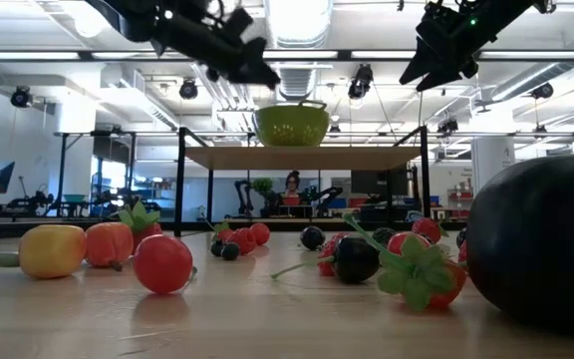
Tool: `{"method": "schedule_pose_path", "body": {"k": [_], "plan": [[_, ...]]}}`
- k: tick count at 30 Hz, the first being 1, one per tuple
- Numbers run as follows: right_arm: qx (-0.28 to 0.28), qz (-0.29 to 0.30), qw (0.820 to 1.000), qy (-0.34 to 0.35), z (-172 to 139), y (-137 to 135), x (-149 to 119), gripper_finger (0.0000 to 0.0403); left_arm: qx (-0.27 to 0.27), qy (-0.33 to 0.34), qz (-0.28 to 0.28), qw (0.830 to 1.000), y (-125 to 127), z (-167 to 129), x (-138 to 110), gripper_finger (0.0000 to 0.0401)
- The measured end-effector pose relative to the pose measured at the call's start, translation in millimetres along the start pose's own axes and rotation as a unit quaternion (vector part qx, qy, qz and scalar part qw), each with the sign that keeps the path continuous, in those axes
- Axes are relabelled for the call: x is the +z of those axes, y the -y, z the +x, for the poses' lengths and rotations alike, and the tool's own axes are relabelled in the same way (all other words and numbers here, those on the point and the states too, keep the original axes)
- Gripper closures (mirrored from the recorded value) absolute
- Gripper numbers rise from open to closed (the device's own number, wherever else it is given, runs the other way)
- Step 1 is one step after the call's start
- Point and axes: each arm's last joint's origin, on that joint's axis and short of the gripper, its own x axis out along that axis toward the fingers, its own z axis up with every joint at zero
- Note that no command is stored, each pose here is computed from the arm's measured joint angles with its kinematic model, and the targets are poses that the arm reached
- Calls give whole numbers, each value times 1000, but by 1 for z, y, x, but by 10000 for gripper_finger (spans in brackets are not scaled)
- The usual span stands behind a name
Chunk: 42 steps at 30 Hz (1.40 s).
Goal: Pick & Place Fruit
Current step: Put the strawberry into the green colander on the shelf
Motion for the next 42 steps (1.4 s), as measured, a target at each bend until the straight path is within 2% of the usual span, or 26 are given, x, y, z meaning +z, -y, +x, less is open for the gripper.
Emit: {"method": "schedule_pose_path", "body": {"k": [8,19,33,36,42], "plan": [[0,1,1000,-9,0,0,-2,39,-12,-59,13,998,7,11,-20,238],[0,0,1000,-13,0,0,-2,39,-17,-95,-23,995,8,8,-25,238],[0,0,1000,-12,0,0,-2,39,-15,-83,-26,996,6,9,-17,237],[0,0,1000,-13,0,0,-2,39,-17,-81,-27,996,5,9,-13,227],[0,0,1000,-13,0,0,-2,39,-17,-80,-30,996,5,9,-9,174]]}}
